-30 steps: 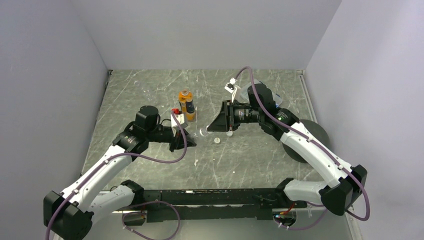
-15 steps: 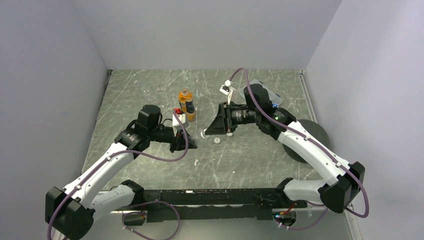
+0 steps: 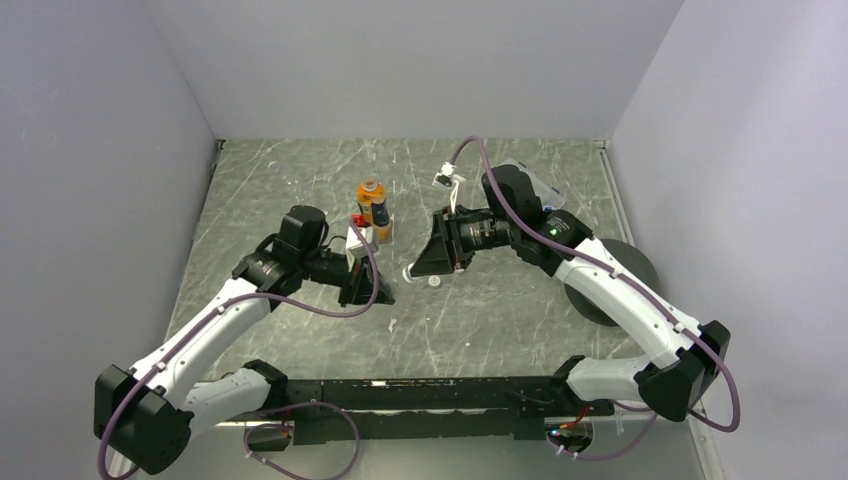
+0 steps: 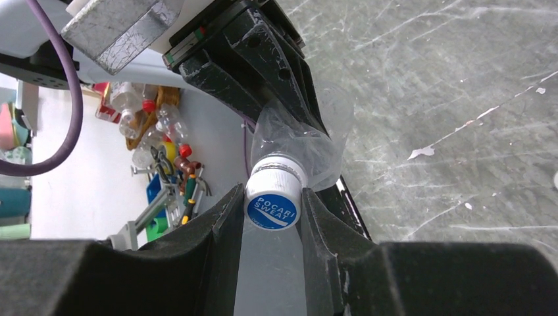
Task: Screw on the bottle caps
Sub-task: Screw the bottle cap onto the plastic bottle.
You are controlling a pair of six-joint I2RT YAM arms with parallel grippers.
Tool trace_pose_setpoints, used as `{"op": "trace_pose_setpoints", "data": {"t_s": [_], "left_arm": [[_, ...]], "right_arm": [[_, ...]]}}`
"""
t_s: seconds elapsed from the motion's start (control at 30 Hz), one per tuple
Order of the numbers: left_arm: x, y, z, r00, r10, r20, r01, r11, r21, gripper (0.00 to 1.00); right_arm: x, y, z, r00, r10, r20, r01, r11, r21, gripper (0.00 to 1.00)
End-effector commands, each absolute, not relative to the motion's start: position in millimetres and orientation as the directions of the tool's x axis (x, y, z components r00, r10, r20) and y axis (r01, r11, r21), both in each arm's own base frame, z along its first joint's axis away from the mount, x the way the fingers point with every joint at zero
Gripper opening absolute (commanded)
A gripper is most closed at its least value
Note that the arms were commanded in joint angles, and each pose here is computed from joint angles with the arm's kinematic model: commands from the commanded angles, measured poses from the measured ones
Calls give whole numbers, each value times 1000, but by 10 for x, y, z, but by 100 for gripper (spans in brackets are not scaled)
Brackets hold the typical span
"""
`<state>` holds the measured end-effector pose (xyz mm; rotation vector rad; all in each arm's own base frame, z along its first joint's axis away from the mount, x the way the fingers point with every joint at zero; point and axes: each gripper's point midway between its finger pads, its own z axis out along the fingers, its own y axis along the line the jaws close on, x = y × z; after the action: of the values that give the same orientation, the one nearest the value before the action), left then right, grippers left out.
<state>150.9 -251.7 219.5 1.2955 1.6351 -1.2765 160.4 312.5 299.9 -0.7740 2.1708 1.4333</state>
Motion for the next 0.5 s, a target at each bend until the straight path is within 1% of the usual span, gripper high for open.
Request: {"op": "trace_pose_setpoints", "data": {"t_s": [0.0,0.33,0.47], "left_arm": [[1494,-2629,2646,-174,197,-965,977,-90,-194,0],[1423,-2658,2770,-207,192,-959,958,-162,-239,0],[1366,-2659,2811,-212,185,-960,947,-204,-248,0]], "right_arm": [[1440,3146,2917,-733,-302,-609,-679,301,669,19],[1265,3184,2821,-694,-394,-603,-717,302,628,18],[1153,3215,2807,-673,-431,-601,-731,261,630,17]]}}
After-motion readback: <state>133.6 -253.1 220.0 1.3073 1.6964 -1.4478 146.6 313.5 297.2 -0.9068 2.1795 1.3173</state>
